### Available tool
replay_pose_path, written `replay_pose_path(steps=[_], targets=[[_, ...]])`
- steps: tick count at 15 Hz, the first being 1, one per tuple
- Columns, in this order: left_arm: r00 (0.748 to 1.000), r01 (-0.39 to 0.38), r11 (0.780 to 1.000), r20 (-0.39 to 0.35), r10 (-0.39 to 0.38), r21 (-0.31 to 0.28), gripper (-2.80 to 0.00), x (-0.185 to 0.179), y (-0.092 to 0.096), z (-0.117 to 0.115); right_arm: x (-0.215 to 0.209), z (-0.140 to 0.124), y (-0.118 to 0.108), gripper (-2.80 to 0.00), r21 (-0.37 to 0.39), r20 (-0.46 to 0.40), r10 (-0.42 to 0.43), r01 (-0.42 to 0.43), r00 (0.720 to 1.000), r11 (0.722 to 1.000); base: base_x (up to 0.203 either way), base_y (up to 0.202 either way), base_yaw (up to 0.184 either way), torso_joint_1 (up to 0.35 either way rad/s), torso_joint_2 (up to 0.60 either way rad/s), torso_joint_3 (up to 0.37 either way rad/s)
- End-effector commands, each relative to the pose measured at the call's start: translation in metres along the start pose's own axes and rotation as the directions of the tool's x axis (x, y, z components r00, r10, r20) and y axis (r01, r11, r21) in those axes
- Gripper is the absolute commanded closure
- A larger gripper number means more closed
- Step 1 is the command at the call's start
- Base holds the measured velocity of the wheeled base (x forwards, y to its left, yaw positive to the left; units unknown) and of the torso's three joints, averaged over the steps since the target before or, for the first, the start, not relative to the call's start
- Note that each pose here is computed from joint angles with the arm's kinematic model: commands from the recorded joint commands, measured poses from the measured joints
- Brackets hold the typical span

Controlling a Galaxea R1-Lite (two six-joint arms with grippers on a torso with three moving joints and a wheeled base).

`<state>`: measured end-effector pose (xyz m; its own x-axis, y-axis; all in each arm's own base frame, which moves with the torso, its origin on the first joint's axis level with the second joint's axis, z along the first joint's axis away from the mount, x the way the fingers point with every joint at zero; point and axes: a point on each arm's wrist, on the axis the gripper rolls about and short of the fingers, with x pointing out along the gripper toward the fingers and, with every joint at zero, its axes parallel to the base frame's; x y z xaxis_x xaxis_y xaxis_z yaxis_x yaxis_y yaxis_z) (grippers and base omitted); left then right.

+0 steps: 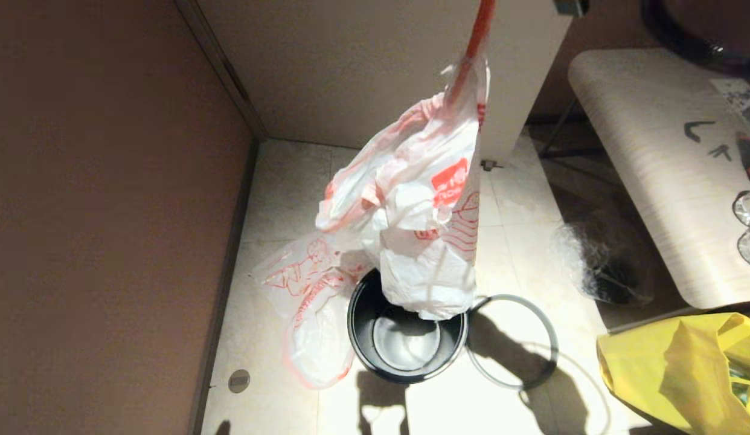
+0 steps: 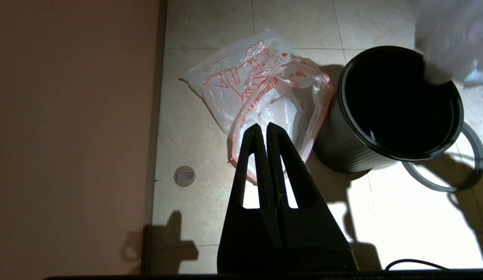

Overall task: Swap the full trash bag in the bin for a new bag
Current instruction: Place the trash bag on the floor

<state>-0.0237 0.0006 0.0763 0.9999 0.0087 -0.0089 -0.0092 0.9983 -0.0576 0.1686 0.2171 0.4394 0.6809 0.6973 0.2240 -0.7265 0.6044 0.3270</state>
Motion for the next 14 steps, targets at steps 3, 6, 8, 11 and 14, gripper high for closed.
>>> replay_pose_path(steps=[3, 6, 8, 11, 14], targets=[[1.0, -0.001, 1.0, -0.002, 0.001, 0.0, 0.0, 0.0, 0.0, 0.0, -0.033, 0.035, 0.01, 0.0, -0.115, 0.152, -0.13, 0.149, 0.98, 0.982, 0.0, 0.0, 0.0, 0.0, 0.0, 0.0], [1.0, -0.001, 1.0, -0.001, 0.001, 0.0, 0.0, 0.0, 0.0, 0.0, -0.033, 0.04, -0.007, 0.0, -0.13, 0.178, -0.223, 0.247, 0.958, 0.96, 0.0, 0.0, 0.0, 0.0, 0.0, 0.0], [1.0, -0.001, 1.0, -0.002, 0.001, 0.0, 0.0, 0.0, 0.0, 0.0, -0.029, 0.039, -0.034, 0.0, -0.151, 0.181, -0.312, 0.34, 0.933, 0.928, 0.0, 0.0, 0.0, 0.0, 0.0, 0.0], [1.0, -0.001, 1.0, -0.002, 0.001, 0.0, 0.0, 0.0, 0.0, 0.0, -0.02, 0.026, -0.094, 0.0, -0.156, 0.114, -0.414, 0.428, 0.903, 0.89, 0.0, 0.0, 0.0, 0.0, 0.0, 0.0], [1.0, -0.001, 1.0, -0.001, 0.001, -0.001, 0.0, 0.0, 0.0, 0.0, -0.006, -0.008, -0.196, 0.0, -0.142, 0.009, -0.58, 0.575, 0.815, 0.806, 0.0, 0.0, 0.0, 0.0, 0.0, 0.0]])
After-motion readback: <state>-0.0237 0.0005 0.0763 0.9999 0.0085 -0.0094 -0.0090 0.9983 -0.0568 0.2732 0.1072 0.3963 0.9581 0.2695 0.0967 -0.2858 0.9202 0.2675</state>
